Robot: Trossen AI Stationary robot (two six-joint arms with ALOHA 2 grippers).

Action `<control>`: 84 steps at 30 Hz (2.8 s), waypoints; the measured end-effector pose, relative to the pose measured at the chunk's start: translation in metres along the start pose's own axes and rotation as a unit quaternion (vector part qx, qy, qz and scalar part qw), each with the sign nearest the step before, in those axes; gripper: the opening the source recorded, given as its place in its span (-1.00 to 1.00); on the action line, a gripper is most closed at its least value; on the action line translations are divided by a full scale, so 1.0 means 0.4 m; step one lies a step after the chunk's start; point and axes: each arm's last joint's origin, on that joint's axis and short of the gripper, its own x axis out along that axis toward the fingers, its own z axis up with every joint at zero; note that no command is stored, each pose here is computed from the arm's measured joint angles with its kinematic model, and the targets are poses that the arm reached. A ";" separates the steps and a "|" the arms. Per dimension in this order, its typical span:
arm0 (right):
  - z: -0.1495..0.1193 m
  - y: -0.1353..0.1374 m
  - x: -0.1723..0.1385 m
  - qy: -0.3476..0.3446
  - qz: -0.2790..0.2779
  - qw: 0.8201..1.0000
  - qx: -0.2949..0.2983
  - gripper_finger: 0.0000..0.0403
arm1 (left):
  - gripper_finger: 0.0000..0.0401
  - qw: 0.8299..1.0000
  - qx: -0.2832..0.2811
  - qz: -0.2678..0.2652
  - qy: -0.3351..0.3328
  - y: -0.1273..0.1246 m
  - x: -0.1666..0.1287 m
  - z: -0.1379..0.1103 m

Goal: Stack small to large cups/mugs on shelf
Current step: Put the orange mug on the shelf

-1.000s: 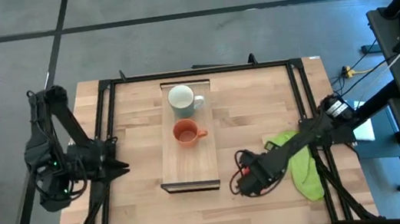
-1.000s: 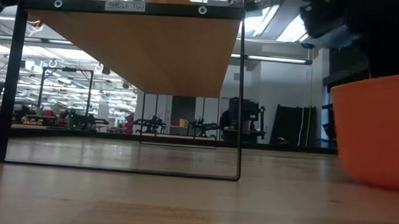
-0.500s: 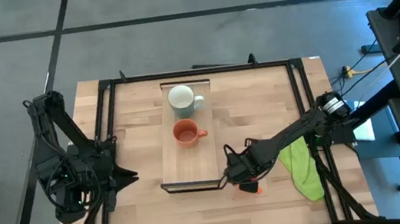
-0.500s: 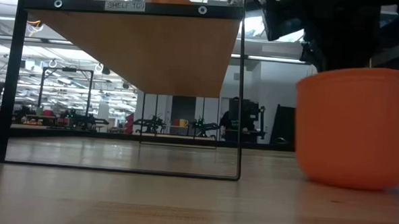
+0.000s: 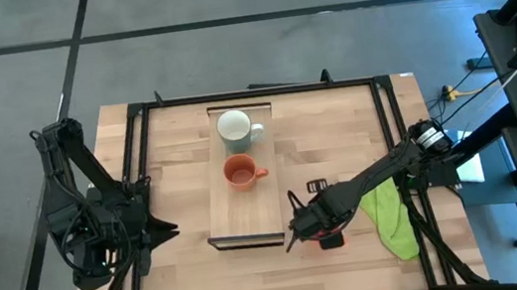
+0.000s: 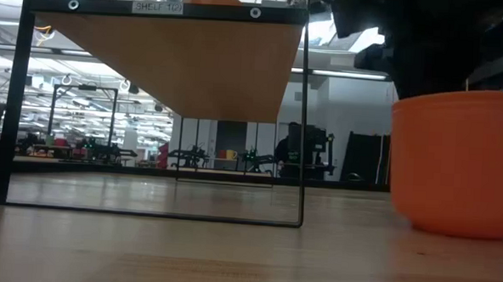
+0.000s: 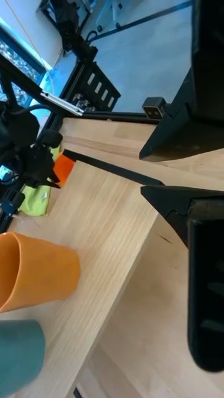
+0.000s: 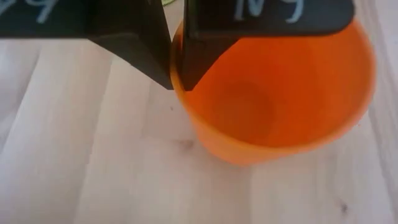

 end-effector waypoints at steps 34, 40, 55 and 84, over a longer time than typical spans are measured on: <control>0.020 -0.005 -0.112 -0.012 0.012 0.999 -0.030 -0.30 | -0.66 1.000 0.003 -0.002 0.014 0.000 0.000 -0.002; -0.026 -0.018 -0.190 0.041 -0.069 0.985 0.155 -0.29 | -0.66 1.000 0.005 -0.002 0.014 0.000 0.000 -0.002; -0.070 0.111 -0.201 0.046 0.010 0.840 0.541 -0.29 | -0.66 0.998 -0.002 -0.020 0.059 -0.005 -0.003 -0.004; -0.090 0.132 -0.015 0.013 -0.010 0.787 0.616 -0.28 | -0.66 0.995 0.014 -0.051 0.087 -0.009 -0.012 0.004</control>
